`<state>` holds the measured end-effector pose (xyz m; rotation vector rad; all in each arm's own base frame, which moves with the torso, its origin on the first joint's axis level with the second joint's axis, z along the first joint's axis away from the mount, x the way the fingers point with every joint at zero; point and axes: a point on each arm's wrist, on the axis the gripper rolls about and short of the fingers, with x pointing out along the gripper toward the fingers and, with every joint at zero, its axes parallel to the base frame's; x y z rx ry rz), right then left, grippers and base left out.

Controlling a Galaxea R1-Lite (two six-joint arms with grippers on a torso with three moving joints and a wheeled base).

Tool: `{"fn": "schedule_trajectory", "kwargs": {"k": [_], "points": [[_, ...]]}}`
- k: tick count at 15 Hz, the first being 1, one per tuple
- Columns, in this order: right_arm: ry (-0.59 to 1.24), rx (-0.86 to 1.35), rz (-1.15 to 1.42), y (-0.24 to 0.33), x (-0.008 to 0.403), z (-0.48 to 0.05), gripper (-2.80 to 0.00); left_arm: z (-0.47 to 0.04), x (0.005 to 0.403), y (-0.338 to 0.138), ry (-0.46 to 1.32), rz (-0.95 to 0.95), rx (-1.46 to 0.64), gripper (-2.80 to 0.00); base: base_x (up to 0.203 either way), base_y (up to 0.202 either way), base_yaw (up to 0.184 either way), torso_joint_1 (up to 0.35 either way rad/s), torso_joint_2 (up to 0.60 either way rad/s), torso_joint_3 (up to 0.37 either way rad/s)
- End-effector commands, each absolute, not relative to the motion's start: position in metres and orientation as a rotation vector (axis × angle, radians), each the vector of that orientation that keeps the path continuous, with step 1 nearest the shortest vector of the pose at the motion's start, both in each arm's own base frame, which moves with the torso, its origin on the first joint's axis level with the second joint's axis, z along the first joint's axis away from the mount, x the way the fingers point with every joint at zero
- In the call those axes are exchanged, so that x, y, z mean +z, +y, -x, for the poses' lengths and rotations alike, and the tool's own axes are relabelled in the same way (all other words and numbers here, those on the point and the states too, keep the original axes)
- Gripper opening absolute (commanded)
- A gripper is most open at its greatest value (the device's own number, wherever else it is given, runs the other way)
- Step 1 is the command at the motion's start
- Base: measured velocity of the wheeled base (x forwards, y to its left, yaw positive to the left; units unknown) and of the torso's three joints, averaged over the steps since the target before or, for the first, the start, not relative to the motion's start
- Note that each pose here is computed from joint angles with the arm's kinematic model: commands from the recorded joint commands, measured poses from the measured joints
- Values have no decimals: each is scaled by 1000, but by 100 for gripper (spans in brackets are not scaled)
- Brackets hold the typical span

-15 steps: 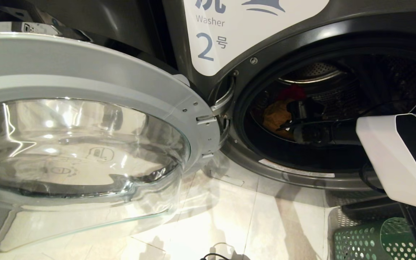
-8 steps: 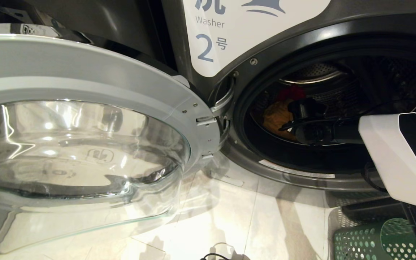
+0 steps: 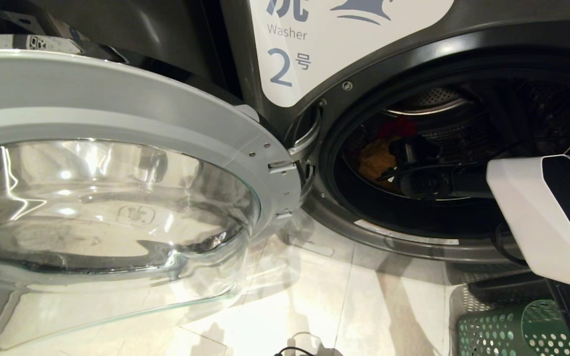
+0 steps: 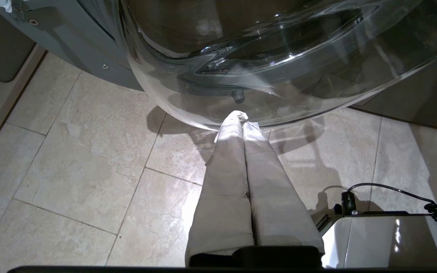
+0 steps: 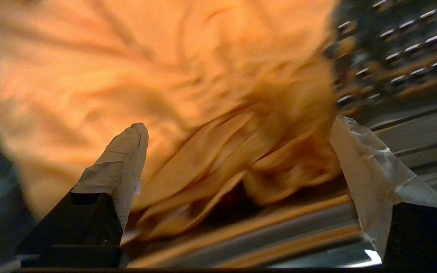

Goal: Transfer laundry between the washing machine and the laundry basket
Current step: Pick a cloth and place it into the basket

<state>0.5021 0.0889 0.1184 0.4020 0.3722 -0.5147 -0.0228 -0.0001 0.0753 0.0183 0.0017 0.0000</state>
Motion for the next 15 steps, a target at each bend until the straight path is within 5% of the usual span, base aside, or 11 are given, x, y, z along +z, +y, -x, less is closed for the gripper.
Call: {"fn": "schedule_trajectory", "kwargs": {"k": [1, 15], "points": [[380, -483, -409, 98, 118, -501, 0, 23, 75, 0, 3, -18, 0, -280, 0, 0, 0, 0, 0, 0], [346, -346, -416, 114, 156, -488, 0, 23, 75, 0, 3, -18, 0, -280, 0, 0, 0, 0, 0, 0]]}}
